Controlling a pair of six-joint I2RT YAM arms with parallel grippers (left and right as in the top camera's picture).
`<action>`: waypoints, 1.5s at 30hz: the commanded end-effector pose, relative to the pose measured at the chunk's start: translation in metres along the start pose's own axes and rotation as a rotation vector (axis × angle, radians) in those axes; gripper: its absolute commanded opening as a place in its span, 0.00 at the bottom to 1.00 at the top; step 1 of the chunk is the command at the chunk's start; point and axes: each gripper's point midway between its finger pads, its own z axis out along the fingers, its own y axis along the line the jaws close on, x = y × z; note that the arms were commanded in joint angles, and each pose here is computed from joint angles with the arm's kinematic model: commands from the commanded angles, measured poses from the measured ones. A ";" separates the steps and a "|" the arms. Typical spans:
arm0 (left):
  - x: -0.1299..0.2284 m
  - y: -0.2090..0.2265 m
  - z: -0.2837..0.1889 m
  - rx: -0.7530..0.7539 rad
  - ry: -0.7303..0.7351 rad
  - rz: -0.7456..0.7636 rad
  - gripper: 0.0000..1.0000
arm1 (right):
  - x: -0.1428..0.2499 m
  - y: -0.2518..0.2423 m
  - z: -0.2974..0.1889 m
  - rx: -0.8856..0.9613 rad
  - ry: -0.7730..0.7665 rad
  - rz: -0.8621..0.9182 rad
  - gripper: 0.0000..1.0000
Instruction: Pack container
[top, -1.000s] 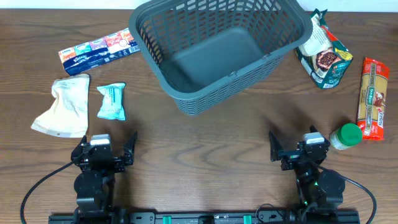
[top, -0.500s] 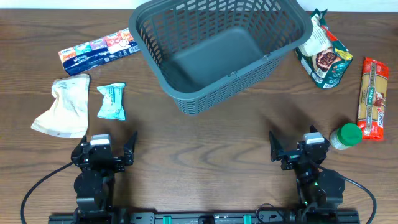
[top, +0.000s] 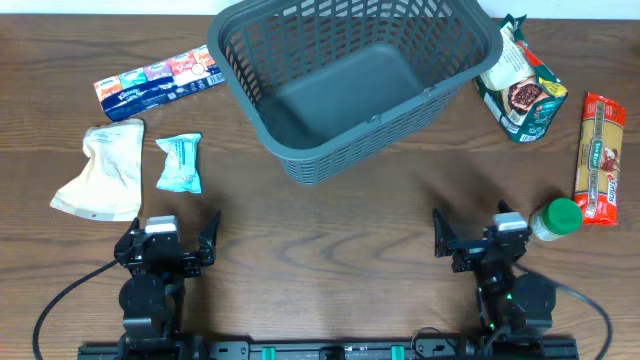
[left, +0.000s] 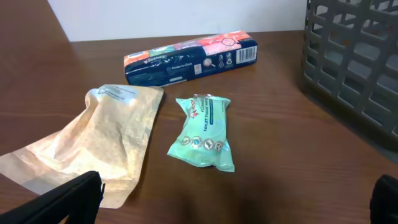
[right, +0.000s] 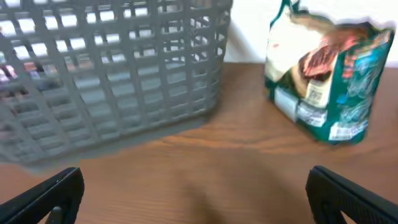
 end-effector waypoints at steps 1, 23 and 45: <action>0.010 -0.004 0.003 0.015 0.020 0.016 0.99 | 0.001 0.004 0.000 -0.019 0.004 0.289 0.99; 0.010 -0.004 0.003 0.015 0.020 0.017 0.99 | -0.067 -0.024 0.005 0.176 0.118 0.310 0.99; 0.010 -0.004 0.003 0.016 0.020 0.017 0.98 | -0.226 0.060 0.044 -0.296 0.193 0.032 0.99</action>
